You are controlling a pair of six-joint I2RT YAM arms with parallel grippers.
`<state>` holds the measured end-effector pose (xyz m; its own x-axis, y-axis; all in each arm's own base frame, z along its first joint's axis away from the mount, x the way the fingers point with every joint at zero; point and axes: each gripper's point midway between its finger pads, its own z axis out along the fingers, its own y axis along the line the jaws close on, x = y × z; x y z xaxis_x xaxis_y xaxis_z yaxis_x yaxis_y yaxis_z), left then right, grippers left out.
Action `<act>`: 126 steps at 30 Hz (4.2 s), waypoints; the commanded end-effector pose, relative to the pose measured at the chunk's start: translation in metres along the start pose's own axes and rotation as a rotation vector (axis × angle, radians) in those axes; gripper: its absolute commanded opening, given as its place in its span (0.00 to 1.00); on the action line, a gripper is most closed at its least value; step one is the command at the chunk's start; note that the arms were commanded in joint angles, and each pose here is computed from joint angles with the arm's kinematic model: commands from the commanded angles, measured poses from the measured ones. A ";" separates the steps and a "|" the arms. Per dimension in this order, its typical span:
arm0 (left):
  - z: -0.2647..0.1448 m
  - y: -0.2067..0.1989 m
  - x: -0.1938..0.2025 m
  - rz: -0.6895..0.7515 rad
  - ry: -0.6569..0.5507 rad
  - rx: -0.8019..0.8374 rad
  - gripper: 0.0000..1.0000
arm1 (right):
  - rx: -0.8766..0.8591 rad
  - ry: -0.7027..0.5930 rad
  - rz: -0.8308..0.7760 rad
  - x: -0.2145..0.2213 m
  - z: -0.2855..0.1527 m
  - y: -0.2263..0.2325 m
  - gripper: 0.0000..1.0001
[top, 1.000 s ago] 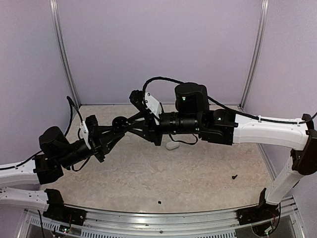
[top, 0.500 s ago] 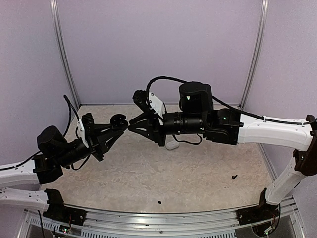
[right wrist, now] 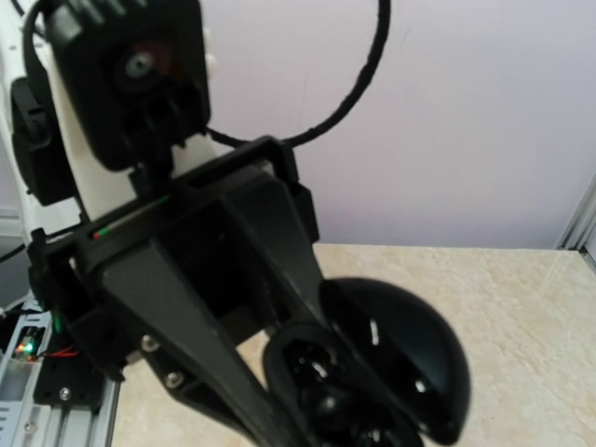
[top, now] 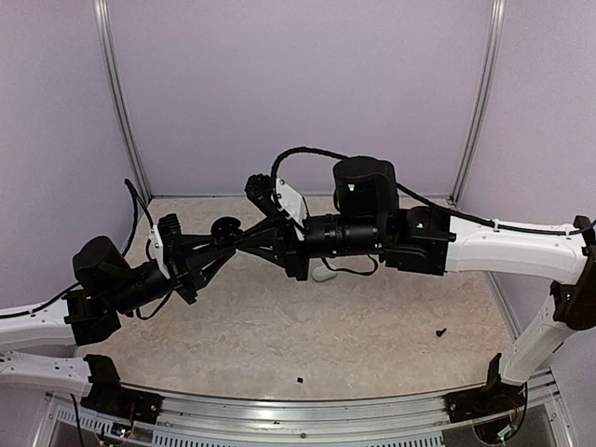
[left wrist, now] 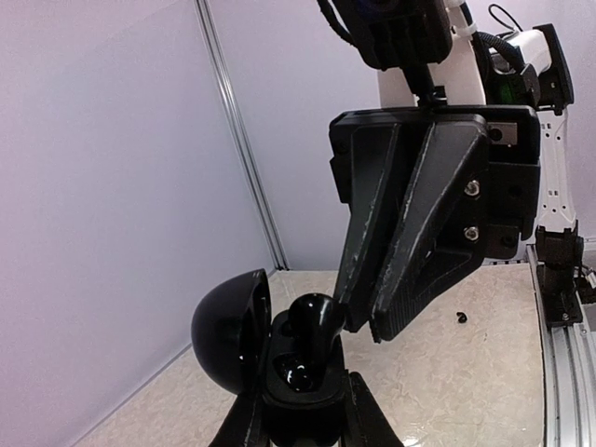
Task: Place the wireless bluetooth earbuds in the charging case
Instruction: Insert the right earbud into the right side groove of the charging case, then move the left earbud to the center of the board.
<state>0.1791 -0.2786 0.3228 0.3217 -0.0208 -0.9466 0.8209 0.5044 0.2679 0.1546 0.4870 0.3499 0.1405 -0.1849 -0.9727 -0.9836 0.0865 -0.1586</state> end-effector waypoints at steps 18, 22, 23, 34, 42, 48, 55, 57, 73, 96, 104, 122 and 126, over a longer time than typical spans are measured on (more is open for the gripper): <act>0.004 -0.001 -0.016 0.016 -0.042 0.017 0.00 | 0.090 -0.041 0.003 -0.017 0.002 -0.015 0.06; 0.004 -0.002 -0.014 0.021 -0.034 0.017 0.00 | 0.108 -0.044 0.006 -0.018 0.001 -0.018 0.06; 0.005 -0.002 -0.013 0.022 -0.031 0.016 0.00 | 0.116 -0.044 0.006 -0.018 0.001 -0.020 0.06; 0.007 -0.006 -0.013 0.035 -0.026 0.027 0.00 | 0.131 -0.029 0.014 -0.013 0.003 -0.025 0.05; 0.006 -0.008 -0.015 0.038 -0.033 0.041 0.00 | 0.108 -0.013 0.005 -0.007 0.008 -0.022 0.04; 0.007 -0.012 -0.015 0.039 -0.035 0.063 0.00 | 0.050 -0.019 -0.011 -0.007 0.010 -0.012 0.04; 0.008 -0.015 -0.014 0.040 -0.034 0.083 0.00 | 0.004 -0.012 -0.022 -0.005 0.013 -0.005 0.11; 0.008 -0.016 -0.015 0.040 -0.034 0.084 0.00 | 0.004 -0.008 -0.021 -0.004 0.014 -0.005 0.13; 0.003 -0.008 -0.014 -0.012 -0.054 0.062 0.00 | 0.009 -0.032 -0.058 -0.016 -0.002 -0.003 0.21; 0.009 0.013 -0.003 -0.138 -0.044 0.000 0.00 | 0.310 0.135 0.240 0.044 -0.082 -0.092 0.67; 0.012 0.016 0.006 -0.175 -0.040 -0.015 0.00 | 0.566 0.437 0.773 0.180 -0.168 -0.118 0.75; 0.016 0.014 0.015 -0.189 -0.029 0.005 0.00 | 1.275 0.661 1.526 0.335 -0.315 -0.049 0.52; 0.016 0.015 0.014 -0.185 -0.028 0.006 0.00 | 1.394 0.665 1.597 0.343 -0.334 -0.043 0.49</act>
<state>0.2034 -0.2870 0.3102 0.1650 -0.1151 -0.9795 0.8688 0.4871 0.0891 0.2181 0.1262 0.0897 -0.8818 0.3921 -0.2622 0.3175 0.9044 0.2849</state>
